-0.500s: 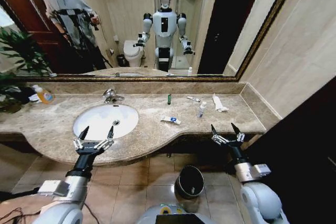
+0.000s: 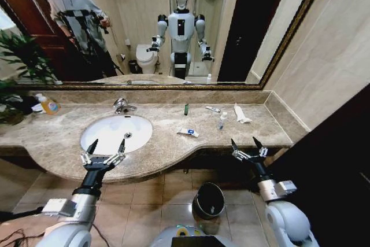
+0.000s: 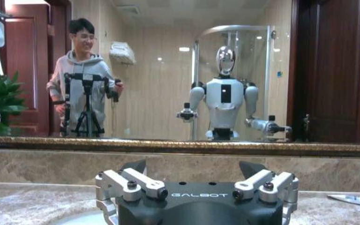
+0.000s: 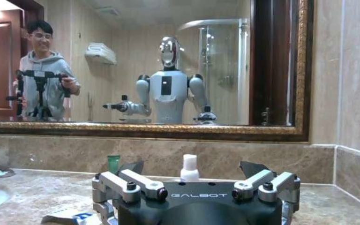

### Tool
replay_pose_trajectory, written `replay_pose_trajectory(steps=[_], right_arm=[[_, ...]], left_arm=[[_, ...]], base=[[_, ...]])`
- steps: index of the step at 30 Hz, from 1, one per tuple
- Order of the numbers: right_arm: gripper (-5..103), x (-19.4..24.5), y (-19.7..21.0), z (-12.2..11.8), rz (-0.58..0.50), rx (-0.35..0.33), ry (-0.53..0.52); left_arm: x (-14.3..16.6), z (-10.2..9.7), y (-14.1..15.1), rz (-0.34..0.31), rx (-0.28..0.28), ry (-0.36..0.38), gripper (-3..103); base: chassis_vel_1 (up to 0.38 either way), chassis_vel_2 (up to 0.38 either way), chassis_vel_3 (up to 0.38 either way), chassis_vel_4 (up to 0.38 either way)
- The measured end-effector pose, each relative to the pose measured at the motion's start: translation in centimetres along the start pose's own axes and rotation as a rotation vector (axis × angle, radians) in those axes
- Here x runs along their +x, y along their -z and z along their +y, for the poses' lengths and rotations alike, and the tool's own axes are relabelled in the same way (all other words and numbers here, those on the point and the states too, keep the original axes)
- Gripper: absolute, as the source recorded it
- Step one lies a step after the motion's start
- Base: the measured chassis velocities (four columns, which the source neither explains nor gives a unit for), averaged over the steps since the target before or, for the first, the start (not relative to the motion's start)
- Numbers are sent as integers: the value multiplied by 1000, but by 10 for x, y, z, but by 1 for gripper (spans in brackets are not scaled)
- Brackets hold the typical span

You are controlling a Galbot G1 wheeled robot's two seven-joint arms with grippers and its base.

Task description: Pick up the trash from the sink and place it in the trash bin.

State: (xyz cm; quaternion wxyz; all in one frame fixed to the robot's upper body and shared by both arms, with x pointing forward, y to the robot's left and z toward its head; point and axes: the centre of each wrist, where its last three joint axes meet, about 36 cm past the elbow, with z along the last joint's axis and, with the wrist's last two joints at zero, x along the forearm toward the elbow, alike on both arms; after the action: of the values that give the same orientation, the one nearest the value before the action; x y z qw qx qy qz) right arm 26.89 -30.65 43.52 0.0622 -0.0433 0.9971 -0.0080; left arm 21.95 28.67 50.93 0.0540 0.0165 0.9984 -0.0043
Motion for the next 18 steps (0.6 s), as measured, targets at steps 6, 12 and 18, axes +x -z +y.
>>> replay_pose_trajectory(steps=[6, 12, 18], right_arm=[[100, 7, -3, -4, 9, -6, -19], [100, 6, -8, 8, 6, -22, -16], [100, -19, -9, 8, -17, -18, 8]], left_arm=[[0, 0, 0, 0, 0, 0, 100], [0, 0, 0, 0, 0, 0, 100], [0, 0, 0, 0, 0, 0, 100]], base=[[0, 0, 0, 0], [0, 0, 0, 0], [0, 0, 0, 0]])
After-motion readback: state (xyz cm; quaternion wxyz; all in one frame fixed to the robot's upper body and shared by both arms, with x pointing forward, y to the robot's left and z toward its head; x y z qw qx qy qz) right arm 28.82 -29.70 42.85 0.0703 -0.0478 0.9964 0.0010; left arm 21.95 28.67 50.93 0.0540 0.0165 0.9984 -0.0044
